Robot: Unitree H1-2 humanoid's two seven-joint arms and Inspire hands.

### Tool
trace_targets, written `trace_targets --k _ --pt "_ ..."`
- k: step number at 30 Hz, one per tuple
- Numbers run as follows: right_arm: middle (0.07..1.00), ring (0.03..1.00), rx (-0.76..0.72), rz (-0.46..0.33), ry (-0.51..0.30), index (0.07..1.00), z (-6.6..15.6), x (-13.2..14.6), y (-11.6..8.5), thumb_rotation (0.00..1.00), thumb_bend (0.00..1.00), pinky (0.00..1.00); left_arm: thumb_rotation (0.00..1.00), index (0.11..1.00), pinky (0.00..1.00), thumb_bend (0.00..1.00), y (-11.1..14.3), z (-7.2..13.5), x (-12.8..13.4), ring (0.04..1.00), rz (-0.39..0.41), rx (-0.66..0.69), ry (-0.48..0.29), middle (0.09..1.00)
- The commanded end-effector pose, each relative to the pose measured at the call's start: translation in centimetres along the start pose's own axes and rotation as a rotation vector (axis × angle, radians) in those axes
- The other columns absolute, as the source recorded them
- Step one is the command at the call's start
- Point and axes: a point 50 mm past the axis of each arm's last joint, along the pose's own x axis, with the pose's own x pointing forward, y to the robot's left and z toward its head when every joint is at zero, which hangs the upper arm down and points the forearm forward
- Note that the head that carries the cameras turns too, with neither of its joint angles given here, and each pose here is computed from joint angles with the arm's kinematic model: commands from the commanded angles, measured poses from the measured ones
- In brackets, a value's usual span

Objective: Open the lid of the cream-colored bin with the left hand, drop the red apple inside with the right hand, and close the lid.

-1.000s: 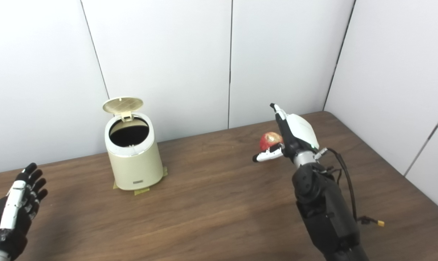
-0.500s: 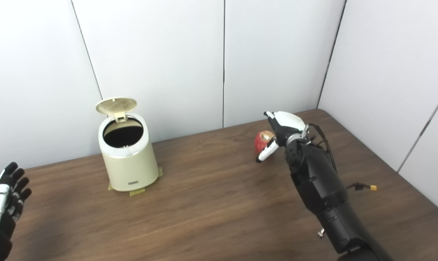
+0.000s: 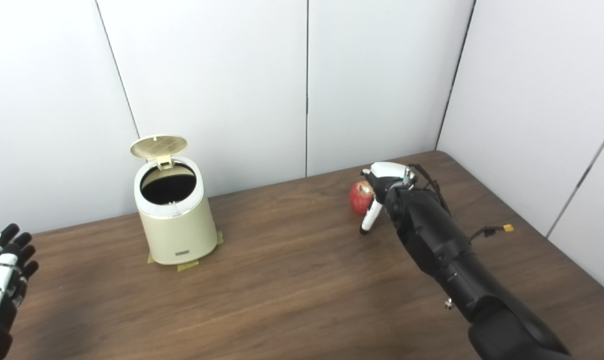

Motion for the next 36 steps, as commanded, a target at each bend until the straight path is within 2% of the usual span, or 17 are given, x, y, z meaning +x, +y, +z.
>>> trace_targets --k 1,9,12,13,16,20,21,22,24,28,36 --pt "0.931 0.901 0.002 -0.111 -0.03 0.931 -0.2 0.1 -3.5 0.18 0.89 0.74 0.59 1.0 1.0 0.28 -0.4 2.1 0.4 0.998 -0.014 -0.013 -0.068 1.0" --pt "0.895 0.82 0.044 -0.12 -0.063 0.904 -0.2 0.4 -2.4 0.12 0.85 0.66 0.59 1.0 1.0 0.29 -0.6 2.5 0.3 1.0 -0.021 -0.007 -0.064 1.0" --pt "0.852 0.816 0.042 -0.154 -0.086 0.842 -0.2 0.4 -2.2 0.08 0.82 0.68 0.57 1.0 1.0 0.28 -0.6 2.5 0.2 1.0 -0.017 -0.009 -0.066 1.0" --pt "0.825 0.797 0.041 -0.164 -0.091 0.804 -0.2 0.4 -2.2 0.04 0.81 0.68 0.57 1.0 1.0 0.28 -0.6 2.5 0.2 1.0 -0.016 -0.009 -0.066 1.0" --pt "0.726 0.655 0.067 -0.215 -0.119 0.726 -0.5 0.4 -2.3 0.0 0.76 0.58 0.57 1.0 1.0 0.26 -0.7 2.7 0.1 1.0 -0.02 -0.006 -0.071 0.999" --pt "0.67 0.593 0.06 -0.282 -0.155 0.684 -0.5 0.3 -2.1 0.0 0.75 0.56 0.57 1.0 1.0 0.26 -0.6 2.6 0.1 1.0 -0.014 -0.003 -0.069 1.0" --pt "0.644 0.57 0.05 -0.302 -0.164 0.572 -0.4 0.3 -2.0 0.07 0.61 0.56 0.57 1.0 1.0 0.25 -0.6 2.6 0.1 1.0 -0.014 -0.003 -0.068 1.0" --pt "0.595 0.503 0.049 -0.322 -0.173 0.532 -0.3 0.3 -1.9 0.04 0.56 0.54 0.57 1.0 1.0 0.25 -0.5 2.6 0.1 1.0 -0.014 -0.002 -0.066 1.0" --pt "0.547 0.446 0.046 -0.352 -0.2 0.482 0.0 0.3 -1.6 0.01 0.53 0.51 0.58 1.0 1.0 0.25 -0.5 2.5 0.1 1.0 -0.019 -0.001 -0.066 1.0" --pt "0.517 0.424 0.035 -0.359 -0.235 0.481 0.5 0.4 -1.0 0.0 0.52 0.45 0.61 1.0 1.0 0.24 -0.1 2.8 0.4 1.0 -0.025 0.015 -0.067 1.0" --pt "0.531 0.427 0.051 -0.351 -0.268 0.464 0.8 -0.1 -0.1 0.0 0.52 0.48 0.64 1.0 1.0 0.25 0.3 2.8 0.1 1.0 -0.023 0.033 -0.061 1.0"
